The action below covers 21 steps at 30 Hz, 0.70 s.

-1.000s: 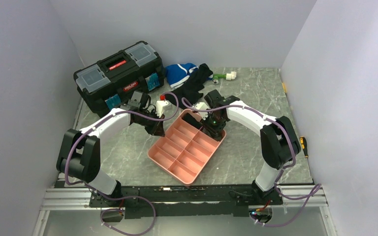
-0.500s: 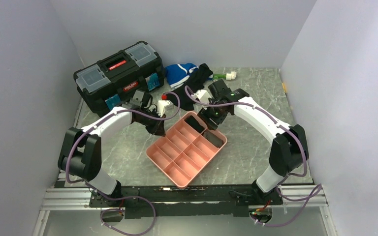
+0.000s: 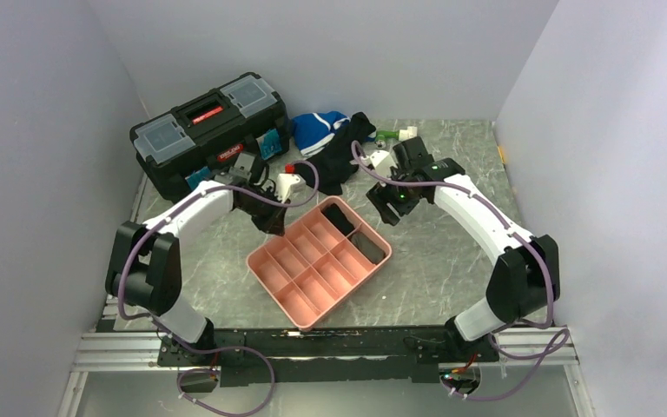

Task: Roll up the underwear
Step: Move the storage box to the center of the board.

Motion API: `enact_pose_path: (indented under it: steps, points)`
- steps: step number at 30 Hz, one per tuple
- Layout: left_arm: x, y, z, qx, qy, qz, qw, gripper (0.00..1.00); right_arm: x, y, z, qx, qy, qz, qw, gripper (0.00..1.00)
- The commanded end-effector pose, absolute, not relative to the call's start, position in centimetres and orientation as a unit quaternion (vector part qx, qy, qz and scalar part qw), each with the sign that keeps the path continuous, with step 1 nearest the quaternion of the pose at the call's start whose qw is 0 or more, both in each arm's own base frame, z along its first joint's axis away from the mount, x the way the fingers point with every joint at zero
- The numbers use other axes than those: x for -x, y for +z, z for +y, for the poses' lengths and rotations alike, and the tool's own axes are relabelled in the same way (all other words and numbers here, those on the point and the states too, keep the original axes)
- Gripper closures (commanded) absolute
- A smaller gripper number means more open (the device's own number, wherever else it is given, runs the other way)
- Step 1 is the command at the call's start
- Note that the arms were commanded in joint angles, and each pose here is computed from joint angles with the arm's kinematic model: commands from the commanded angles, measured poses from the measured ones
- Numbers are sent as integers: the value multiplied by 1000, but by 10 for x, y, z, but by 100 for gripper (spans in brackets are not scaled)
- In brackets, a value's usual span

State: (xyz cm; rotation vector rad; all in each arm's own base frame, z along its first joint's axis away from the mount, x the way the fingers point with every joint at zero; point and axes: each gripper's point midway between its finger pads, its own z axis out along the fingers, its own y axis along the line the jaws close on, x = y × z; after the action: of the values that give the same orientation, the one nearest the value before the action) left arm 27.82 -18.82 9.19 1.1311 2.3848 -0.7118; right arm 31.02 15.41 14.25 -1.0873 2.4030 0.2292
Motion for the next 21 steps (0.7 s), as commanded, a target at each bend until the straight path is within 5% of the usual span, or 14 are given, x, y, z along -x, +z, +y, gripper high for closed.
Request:
enact_pose_path:
  steps: [1, 4, 10, 14, 21]
  points:
    - [-307, 81, -124, -422, -134, 878, 182, 100, -316, 154, 145, 374, 96, 877, 285, 23]
    - [-321, 90, -106, -449, -106, 868, 182, 100, -315, 153, 135, 359, 96, 879, 301, 2]
    - [-346, 90, -85, -491, -46, 853, 169, 99, -314, 162, 121, 336, 94, 876, 334, 0]
    - [-376, 97, -79, -478, -2, 856, 196, 67, -313, 167, 110, 318, 91, 874, 356, 0]
    - [-408, 156, -75, -394, 51, 858, 325, 34, -315, 174, 84, 256, 53, 870, 418, 0]
